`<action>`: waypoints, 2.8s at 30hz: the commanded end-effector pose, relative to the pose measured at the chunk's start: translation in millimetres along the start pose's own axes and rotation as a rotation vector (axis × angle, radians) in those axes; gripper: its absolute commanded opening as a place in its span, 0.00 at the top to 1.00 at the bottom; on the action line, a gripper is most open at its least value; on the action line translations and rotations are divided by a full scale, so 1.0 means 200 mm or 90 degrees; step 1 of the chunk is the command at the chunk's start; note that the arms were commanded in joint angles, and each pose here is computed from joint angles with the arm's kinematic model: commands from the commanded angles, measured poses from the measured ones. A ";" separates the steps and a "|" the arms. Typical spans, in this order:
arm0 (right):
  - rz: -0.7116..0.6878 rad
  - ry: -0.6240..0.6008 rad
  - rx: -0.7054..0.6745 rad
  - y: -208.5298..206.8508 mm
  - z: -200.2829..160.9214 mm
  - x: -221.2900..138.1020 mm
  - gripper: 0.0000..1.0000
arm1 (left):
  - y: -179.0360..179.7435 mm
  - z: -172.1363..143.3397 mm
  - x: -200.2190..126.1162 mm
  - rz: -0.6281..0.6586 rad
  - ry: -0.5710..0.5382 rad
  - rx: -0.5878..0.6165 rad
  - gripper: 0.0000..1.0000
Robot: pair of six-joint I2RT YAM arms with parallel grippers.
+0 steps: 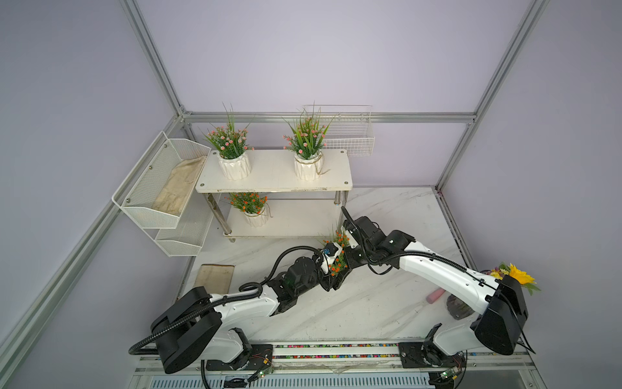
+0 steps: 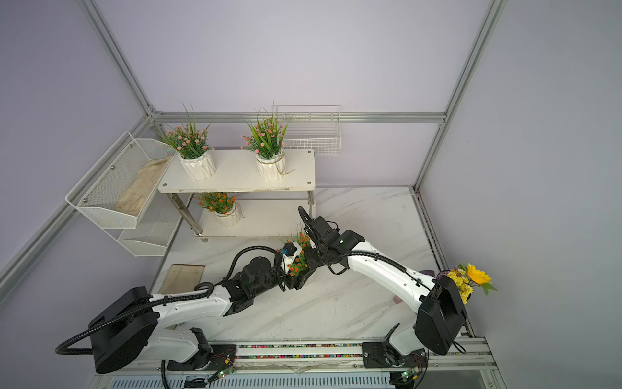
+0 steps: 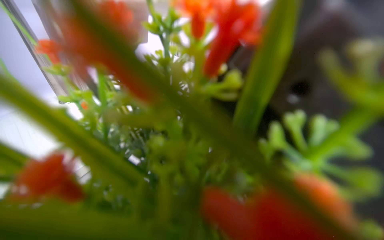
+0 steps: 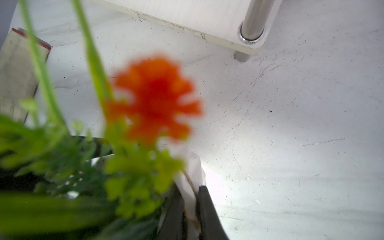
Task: Place the baby's breath potted plants on the rack by color
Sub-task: Pick up the baby's breath potted plant from the center of the board, then place the baby's breath potted plant on the rack.
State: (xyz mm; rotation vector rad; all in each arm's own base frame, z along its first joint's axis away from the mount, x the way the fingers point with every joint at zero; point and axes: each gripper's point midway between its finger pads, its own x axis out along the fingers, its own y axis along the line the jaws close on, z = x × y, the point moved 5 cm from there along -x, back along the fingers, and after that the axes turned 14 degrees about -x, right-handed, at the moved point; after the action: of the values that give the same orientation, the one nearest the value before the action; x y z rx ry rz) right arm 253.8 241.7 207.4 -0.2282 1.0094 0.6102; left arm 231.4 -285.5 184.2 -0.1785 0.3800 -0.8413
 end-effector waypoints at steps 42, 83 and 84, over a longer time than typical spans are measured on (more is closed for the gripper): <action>-0.080 -0.208 0.118 -0.25 0.05 -0.40 0.68 | 0.33 0.25 -0.06 0.260 -0.128 -0.017 0.82; -0.064 -0.177 0.153 -0.25 -0.10 -0.35 0.68 | 1.02 0.72 0.35 0.334 -0.241 -0.039 0.73; -0.063 -0.177 0.153 -0.25 -0.10 -0.35 0.68 | 1.03 0.71 0.35 0.334 -0.237 -0.041 0.68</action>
State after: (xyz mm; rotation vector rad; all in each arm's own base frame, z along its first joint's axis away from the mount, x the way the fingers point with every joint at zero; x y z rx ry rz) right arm 242.8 168.9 247.0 -0.0090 0.8011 0.4134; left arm 458.5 -201.7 178.2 -0.2062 0.2799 -0.2471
